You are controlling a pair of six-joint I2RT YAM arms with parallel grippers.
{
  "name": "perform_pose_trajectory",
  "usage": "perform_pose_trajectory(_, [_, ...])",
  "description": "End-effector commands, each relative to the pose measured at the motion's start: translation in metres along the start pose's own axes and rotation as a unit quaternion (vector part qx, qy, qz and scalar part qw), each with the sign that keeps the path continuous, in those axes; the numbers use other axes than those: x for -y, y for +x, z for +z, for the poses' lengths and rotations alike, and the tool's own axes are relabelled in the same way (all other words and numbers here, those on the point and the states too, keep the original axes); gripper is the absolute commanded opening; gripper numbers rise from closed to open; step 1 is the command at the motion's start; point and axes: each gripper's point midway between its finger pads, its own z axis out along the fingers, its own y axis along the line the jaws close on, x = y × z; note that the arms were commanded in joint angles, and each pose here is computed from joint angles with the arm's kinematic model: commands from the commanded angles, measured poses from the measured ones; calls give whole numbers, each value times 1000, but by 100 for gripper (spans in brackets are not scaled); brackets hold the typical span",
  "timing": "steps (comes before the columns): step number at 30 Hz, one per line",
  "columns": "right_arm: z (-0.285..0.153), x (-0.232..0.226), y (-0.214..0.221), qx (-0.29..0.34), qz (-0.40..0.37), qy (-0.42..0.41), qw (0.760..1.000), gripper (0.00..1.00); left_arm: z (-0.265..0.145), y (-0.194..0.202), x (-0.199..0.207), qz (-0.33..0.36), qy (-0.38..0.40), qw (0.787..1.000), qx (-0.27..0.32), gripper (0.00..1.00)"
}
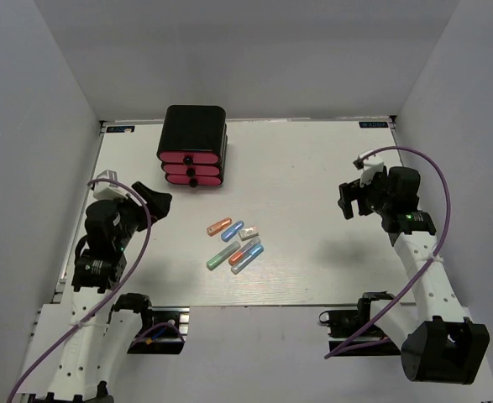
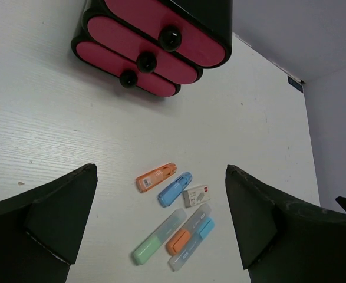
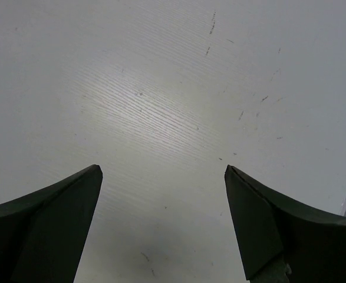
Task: Sort the stationery into containers
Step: Open the drawer in the storage box.
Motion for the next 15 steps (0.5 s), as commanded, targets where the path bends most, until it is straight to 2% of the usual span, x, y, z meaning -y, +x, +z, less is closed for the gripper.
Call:
perform_pose_trajectory(1, [-3,-11,0,0,-65,-46,997,90,9,-4,12,4,30,1000,0,100])
perform_pose_trajectory(4, [-7,-26,-1,8,-100,-93,991,90,19,0,10,7,29,1000,-10,100])
perform_pose_trajectory(10, [-3,-28,-4,19,-111,-101,988,90,33,1,13,8,39,999,-14,84])
perform_pose_trajectory(12, [-2,-26,-4,15,-108,-98,989,90,36,1,14,8,43,999,-17,84])
perform_pose_trajectory(15, [1,-23,-5,10,-84,-93,992,90,42,1,14,8,43,999,-18,94])
